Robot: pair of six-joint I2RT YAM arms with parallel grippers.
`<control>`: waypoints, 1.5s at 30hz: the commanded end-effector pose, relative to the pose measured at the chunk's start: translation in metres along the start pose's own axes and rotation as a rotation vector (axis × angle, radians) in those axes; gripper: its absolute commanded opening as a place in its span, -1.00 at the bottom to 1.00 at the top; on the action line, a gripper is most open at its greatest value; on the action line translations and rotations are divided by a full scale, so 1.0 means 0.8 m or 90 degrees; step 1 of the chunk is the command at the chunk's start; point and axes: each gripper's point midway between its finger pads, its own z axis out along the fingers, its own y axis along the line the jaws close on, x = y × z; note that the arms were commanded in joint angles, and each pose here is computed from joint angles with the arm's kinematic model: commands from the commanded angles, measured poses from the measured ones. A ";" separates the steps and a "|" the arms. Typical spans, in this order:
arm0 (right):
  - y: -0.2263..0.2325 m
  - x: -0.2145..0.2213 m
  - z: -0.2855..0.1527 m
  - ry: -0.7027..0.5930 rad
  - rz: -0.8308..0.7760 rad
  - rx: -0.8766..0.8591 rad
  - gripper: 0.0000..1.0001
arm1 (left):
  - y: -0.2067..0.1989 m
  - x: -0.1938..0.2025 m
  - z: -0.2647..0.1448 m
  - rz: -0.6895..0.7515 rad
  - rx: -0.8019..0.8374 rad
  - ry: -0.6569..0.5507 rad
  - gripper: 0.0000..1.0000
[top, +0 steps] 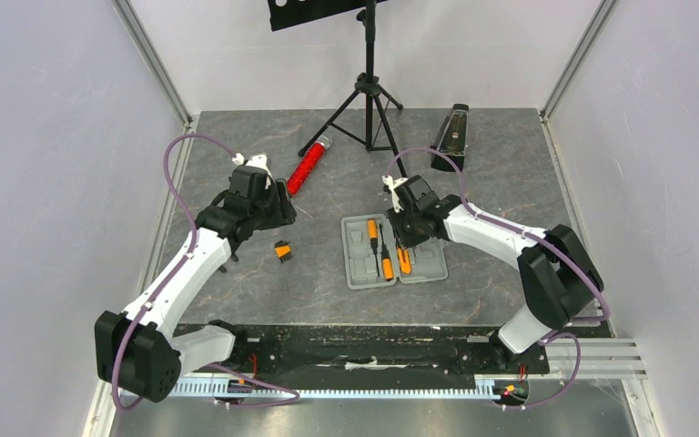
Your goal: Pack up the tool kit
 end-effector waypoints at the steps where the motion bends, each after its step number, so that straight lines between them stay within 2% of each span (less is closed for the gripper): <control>1: 0.003 0.001 0.007 0.003 0.008 -0.001 -0.37 | -0.005 -0.015 0.000 -0.002 0.012 -0.027 0.31; 10: 0.005 0.011 0.019 0.028 0.007 -0.006 -0.44 | -0.003 -0.016 -0.001 -0.001 0.010 -0.029 0.31; 16: 0.001 0.028 0.027 0.052 0.008 -0.001 -0.62 | -0.003 -0.015 0.000 -0.001 0.011 -0.028 0.31; 30: -0.026 0.099 0.049 0.150 -0.005 0.056 -0.76 | 0.000 -0.014 -0.002 0.001 0.007 -0.030 0.31; 34: -0.005 0.063 0.043 0.098 -0.007 0.000 -0.72 | 0.001 -0.013 -0.002 0.000 0.006 -0.029 0.31; 39: 0.026 -0.015 0.015 -0.006 -0.027 -0.070 -0.57 | 0.001 -0.011 -0.001 -0.010 0.005 -0.025 0.31; 45: 0.034 -0.092 -0.039 -0.139 -0.051 -0.083 -0.35 | 0.008 -0.010 -0.002 -0.023 -0.016 -0.022 0.31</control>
